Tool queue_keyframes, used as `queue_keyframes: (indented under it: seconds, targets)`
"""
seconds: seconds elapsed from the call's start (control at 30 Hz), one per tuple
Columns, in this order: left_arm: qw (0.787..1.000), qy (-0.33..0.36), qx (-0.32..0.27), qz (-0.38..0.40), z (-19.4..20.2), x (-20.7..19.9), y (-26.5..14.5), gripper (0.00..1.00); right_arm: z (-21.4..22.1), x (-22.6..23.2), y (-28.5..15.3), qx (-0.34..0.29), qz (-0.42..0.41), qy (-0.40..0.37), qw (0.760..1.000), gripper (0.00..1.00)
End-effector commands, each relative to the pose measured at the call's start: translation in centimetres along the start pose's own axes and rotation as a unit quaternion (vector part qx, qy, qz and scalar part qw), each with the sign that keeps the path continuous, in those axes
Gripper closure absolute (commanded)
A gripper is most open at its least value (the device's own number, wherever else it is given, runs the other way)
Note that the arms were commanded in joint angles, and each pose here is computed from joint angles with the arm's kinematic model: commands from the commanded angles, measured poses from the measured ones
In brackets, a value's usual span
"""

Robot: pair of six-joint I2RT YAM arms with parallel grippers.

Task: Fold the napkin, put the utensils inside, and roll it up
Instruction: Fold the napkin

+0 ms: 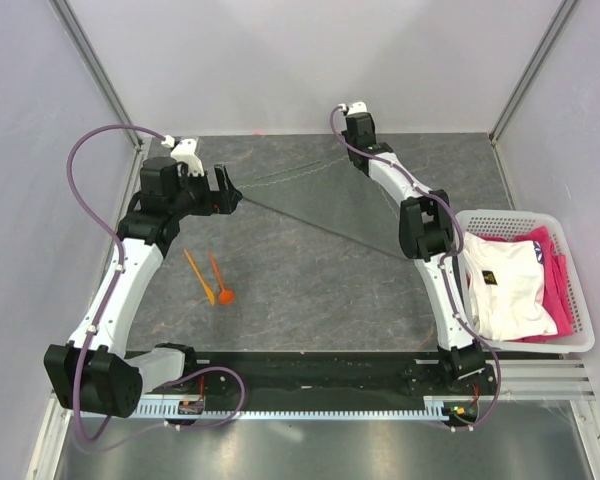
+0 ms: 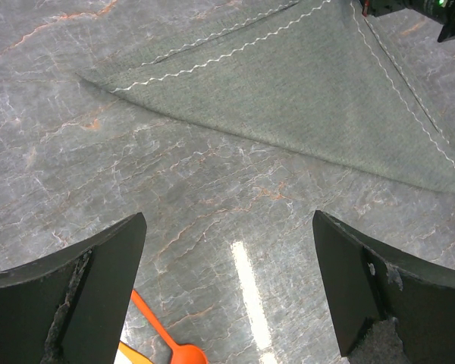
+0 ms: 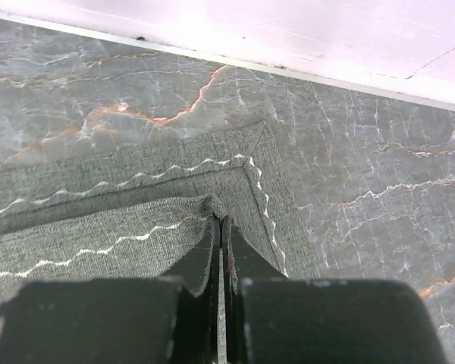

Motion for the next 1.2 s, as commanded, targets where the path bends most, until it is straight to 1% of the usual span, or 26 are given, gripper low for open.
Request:
queue_keyframes:
  seconds: [0.0,0.2,0.43,0.9,1.17]
  targets:
    - [1.0,0.024,-0.014,-0.01,-0.4,0.6,0.2,0.02,-1.0,-0.5,1.3,-0.038,0.027,0.015,0.999,1.0]
    - [1.0,0.022,-0.01,-0.007,-0.3,0.6,0.4,0.02,-0.9,-1.0,2.0,-0.048,0.042,0.016,0.998,1.0]
    - [1.0,0.022,-0.007,-0.006,-0.1,0.6,0.6,0.02,-1.9,-1.6,2.3,-0.066,0.045,0.034,0.996,1.0]
    - [1.0,0.02,-0.005,-0.002,-0.1,0.5,0.8,0.02,-3.4,-2.4,2.4,-0.095,0.055,0.047,0.993,1.0]
    - [1.0,0.02,-0.004,-0.002,0.0,0.5,0.8,0.02,-3.3,-3.2,3.1,-0.099,0.059,0.054,0.992,1.0]
Point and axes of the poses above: each gripper's point midway between its finger pads, its own y axis out along the fingers, its own x axis along the line the jaws close on, z = x × y, the point moved 4 cm from there along -y, back along the fingers, and after that the axes turned 12 degrees about y, right-handed, at the moved point
